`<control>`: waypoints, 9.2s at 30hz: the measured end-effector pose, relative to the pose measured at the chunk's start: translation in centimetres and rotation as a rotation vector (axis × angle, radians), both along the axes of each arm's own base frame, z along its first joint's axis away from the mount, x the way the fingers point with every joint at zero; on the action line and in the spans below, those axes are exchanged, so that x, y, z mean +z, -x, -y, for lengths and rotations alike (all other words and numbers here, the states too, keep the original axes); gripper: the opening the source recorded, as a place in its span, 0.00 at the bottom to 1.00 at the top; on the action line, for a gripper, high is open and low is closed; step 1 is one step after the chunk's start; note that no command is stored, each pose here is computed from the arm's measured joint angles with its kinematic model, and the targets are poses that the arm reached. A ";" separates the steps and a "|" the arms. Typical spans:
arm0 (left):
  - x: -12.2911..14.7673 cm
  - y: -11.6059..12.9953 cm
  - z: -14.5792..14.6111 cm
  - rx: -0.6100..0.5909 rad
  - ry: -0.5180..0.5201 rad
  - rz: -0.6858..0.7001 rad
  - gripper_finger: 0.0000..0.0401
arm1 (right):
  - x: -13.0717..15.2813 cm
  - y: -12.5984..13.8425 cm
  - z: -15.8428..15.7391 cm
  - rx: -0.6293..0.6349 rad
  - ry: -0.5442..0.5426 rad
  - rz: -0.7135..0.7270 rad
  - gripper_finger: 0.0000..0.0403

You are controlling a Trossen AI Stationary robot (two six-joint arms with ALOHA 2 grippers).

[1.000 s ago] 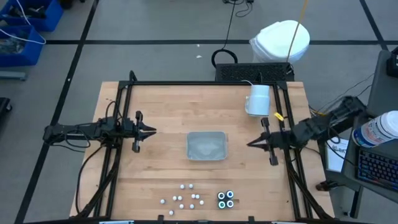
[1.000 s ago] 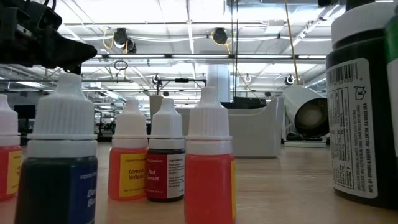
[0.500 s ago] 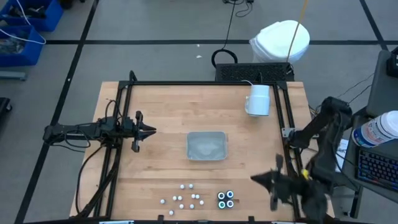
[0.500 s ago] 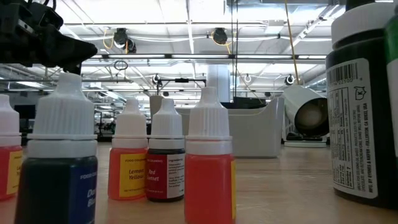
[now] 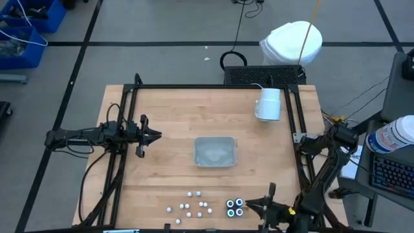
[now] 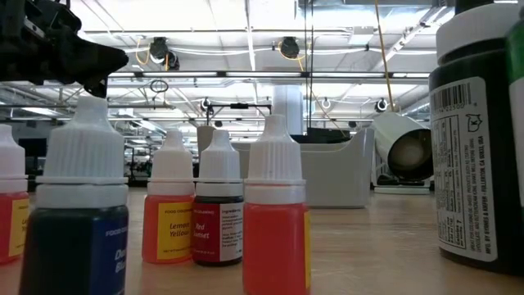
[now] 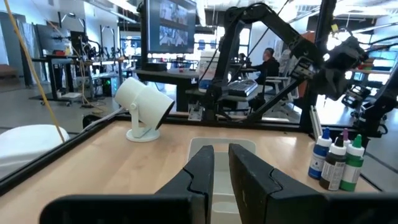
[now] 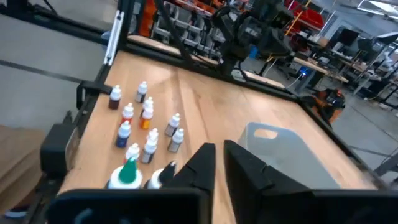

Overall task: Pick & Place food coloring
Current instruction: Put the big purple food coloring into the gray bin, then put the big black food coloring into the gray bin

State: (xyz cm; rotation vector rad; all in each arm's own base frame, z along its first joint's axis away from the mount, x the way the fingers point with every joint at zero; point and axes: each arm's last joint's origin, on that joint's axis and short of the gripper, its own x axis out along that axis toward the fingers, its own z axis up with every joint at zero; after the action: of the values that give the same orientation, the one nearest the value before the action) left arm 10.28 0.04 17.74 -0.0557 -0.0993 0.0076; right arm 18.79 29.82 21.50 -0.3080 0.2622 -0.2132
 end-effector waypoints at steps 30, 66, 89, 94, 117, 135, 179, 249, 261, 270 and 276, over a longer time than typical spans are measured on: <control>0.0 0.0 0.0 0.008 -0.068 0.000 0.14 | -3.8 0.4 0.3 0.127 -0.385 -0.073 0.44; 0.0 0.0 -0.1 0.040 -0.073 -0.001 0.14 | -7.2 -1.6 1.4 0.227 -0.414 -0.105 0.44; 0.0 0.0 -0.1 0.045 -0.073 -0.004 0.14 | -7.3 -1.1 1.0 0.279 -0.365 -0.133 0.44; 0.0 0.0 -0.1 0.045 -0.073 -0.004 0.14 | -7.4 -1.0 0.9 0.282 -0.358 -0.135 0.44; 0.0 0.0 -0.1 0.046 -0.073 -0.004 0.14 | -7.6 -2.3 1.9 0.269 -0.298 -0.147 0.44; 0.0 0.0 -0.1 0.046 -0.073 -0.003 0.14 | -7.6 -2.3 1.9 0.282 -0.328 -0.163 0.27; -0.4 0.0 -0.1 0.044 -0.074 -0.043 0.14 | 2.1 -14.7 24.6 0.203 -0.177 0.077 0.27; -0.8 0.0 -0.1 0.053 -0.122 -0.083 0.14 | -6.3 -18.8 28.0 0.079 -0.289 -0.002 0.56; -0.8 0.0 -0.1 0.051 -0.109 -0.082 0.14 | 3.6 -14.3 23.5 0.232 -0.149 -0.006 0.57; -0.8 0.0 -0.1 0.048 -0.063 -0.080 0.14 | 9.6 -8.7 14.4 0.053 0.072 -0.102 0.57; -0.8 0.0 -0.1 0.044 -0.028 -0.080 0.14 | 7.9 -5.1 10.9 0.032 0.047 -0.139 0.57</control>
State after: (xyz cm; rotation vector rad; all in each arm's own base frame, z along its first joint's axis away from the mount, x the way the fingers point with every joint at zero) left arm 10.32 0.16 16.98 -0.0250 -0.0203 0.0521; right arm 23.92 18.91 29.42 -0.3738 0.3896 -0.1665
